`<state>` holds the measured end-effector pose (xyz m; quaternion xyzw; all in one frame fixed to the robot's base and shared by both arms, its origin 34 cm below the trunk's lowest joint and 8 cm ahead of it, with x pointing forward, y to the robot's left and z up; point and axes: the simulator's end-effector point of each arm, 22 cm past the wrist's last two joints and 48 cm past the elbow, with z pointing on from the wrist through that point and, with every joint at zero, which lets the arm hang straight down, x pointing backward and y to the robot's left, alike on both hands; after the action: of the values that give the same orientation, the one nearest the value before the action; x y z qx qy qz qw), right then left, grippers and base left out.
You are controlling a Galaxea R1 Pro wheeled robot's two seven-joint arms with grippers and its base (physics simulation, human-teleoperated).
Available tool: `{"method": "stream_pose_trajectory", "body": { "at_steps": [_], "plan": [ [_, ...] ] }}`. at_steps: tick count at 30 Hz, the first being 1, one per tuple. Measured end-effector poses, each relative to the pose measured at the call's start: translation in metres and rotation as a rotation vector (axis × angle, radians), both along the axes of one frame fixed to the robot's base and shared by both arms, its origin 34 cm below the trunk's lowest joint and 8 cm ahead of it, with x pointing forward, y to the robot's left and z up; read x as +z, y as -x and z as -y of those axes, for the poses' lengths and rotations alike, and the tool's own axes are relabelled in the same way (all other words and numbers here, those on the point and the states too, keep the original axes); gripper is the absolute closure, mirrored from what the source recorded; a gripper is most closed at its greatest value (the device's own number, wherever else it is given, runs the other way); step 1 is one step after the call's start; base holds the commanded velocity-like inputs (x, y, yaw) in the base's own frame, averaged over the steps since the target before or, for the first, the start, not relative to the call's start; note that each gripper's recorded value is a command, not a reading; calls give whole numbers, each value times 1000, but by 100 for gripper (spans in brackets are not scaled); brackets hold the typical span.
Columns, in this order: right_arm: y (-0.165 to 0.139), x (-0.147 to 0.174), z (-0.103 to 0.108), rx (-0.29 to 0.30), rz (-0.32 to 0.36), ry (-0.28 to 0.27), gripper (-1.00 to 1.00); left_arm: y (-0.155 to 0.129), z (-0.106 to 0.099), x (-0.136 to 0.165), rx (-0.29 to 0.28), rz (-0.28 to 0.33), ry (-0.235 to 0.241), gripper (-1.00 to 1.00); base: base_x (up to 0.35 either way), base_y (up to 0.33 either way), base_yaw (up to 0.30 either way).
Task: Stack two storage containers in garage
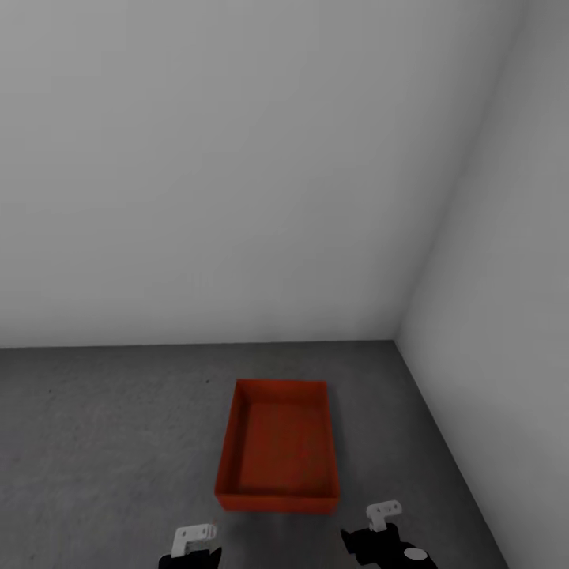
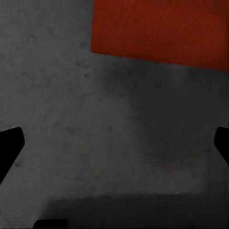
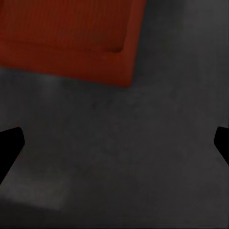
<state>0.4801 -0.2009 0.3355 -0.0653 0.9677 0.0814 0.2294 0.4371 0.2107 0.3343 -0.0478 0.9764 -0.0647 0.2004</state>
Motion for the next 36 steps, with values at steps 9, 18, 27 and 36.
{"method": "stream_pose_trajectory", "body": {
  "at_steps": [9, 18, 27, 36],
  "plan": [
    [-8, 24, 0, 0, 14, 0, -100, -8, 0, 23, 1, 15, 0, -100, -287, 0, 0],
    [-15, 47, 0, 0, 28, 0, -100, -16, 0, 46, 3, 31, 2, -100, -47, 0, 0],
    [-23, 70, 0, 0, 43, 0, -100, -23, 0, 69, 4, 45, 2, -100, -2, 0, 0],
    [-29, 93, 0, 0, 57, 0, -100, -30, 0, 91, 4, 60, 2, -100, 0, 0, 0]
  ]
}}
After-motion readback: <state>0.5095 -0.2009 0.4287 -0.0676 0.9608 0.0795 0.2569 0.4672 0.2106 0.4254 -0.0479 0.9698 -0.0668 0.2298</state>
